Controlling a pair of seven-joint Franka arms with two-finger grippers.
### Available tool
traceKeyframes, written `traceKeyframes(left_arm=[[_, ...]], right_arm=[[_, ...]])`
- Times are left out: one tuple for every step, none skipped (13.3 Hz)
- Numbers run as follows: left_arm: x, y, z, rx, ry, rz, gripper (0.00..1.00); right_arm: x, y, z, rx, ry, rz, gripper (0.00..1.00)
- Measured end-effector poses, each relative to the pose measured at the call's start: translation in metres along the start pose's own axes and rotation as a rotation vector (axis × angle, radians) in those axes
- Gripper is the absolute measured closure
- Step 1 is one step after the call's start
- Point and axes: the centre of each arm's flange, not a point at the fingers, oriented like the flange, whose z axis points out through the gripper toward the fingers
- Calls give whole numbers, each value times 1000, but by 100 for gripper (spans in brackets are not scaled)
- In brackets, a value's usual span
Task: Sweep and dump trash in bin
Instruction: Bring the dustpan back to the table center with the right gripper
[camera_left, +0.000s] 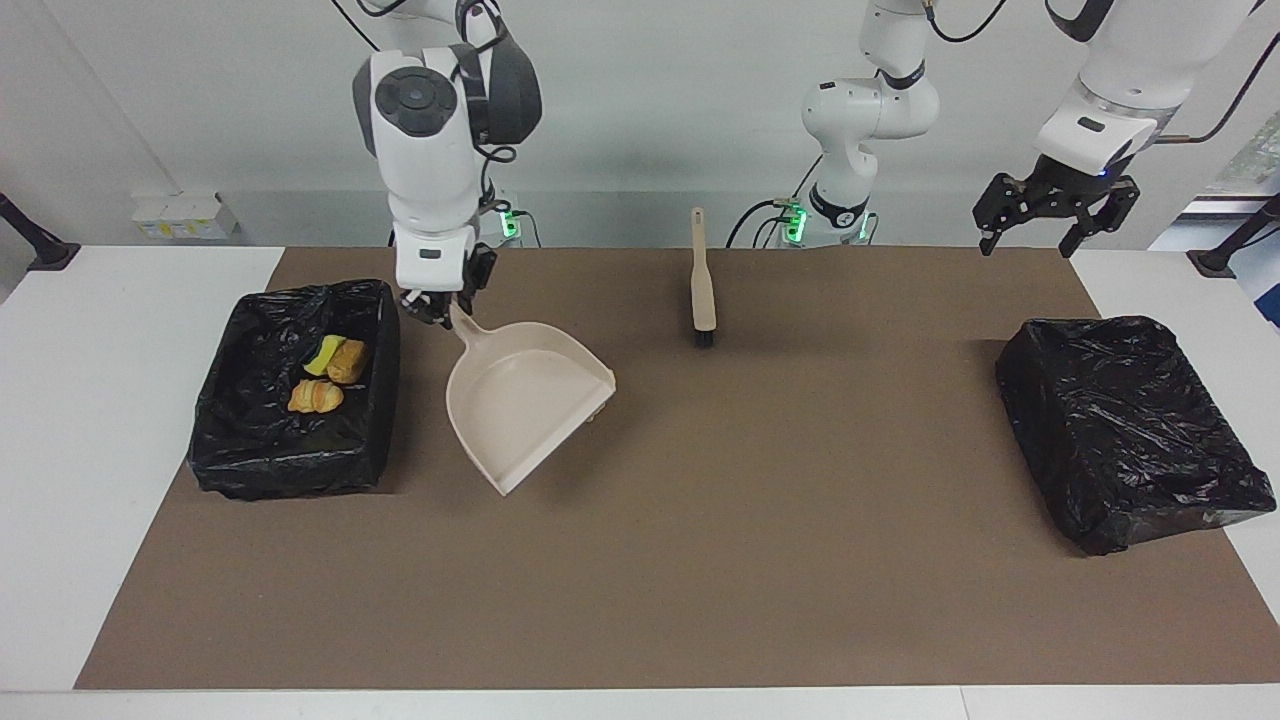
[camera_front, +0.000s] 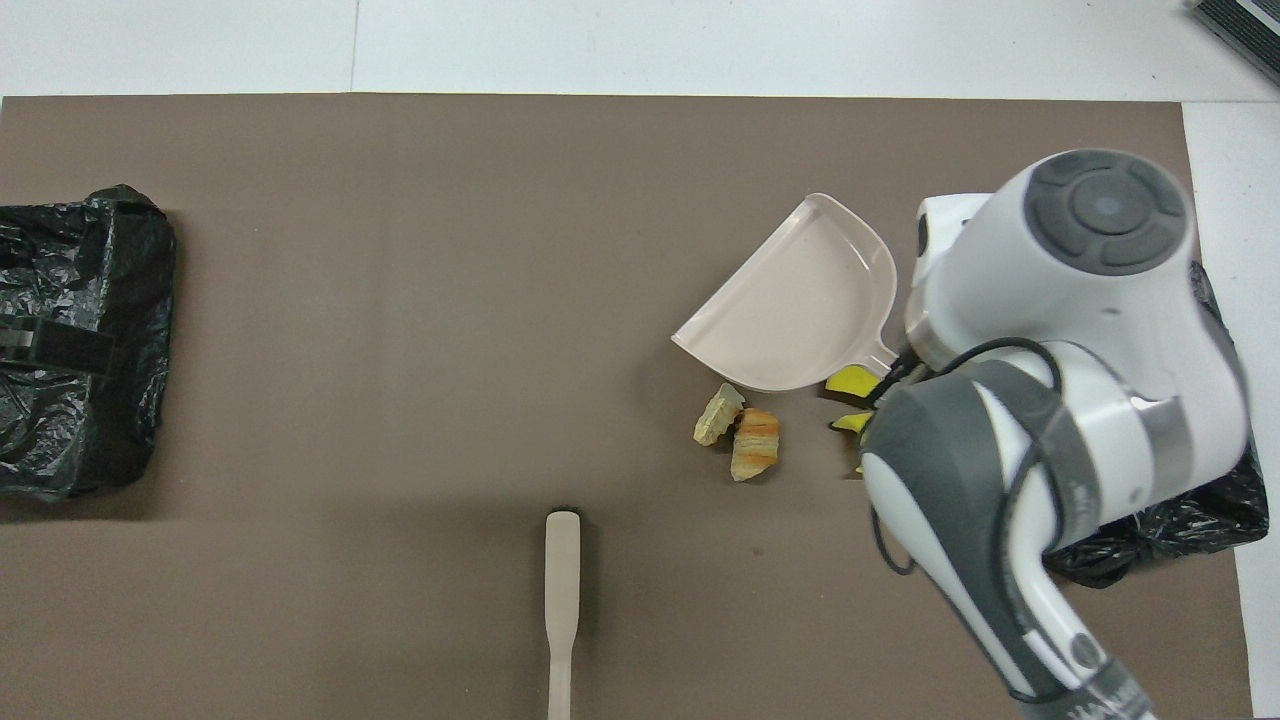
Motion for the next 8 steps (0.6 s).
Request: traceKeyframes(left_arm=[[-1, -1, 2, -1, -5, -1, 0], [-1, -1, 3, -1, -7, -2, 0], [0, -1, 5, -1, -8, -2, 0], [1, -1, 7, -1, -8, -2, 0], [2, -1, 8, -1, -8, -1, 0], [2, -1, 9, -1, -9, -1, 0], [2, -1, 9, -1, -9, -1, 0], [2, -1, 9, -1, -9, 0, 0]], right_arm=[[17, -17, 8, 6, 25, 66, 68], [30, -32, 14, 9, 45, 126, 68], [41, -46, 22, 12, 54, 179, 68], [52, -62, 31, 17, 53, 230, 68], [64, -81, 40, 21, 58, 283, 68], [77, -99, 49, 27, 68, 340, 68], [89, -113, 57, 35, 72, 393, 68], [102, -127, 65, 44, 69, 438, 68]])
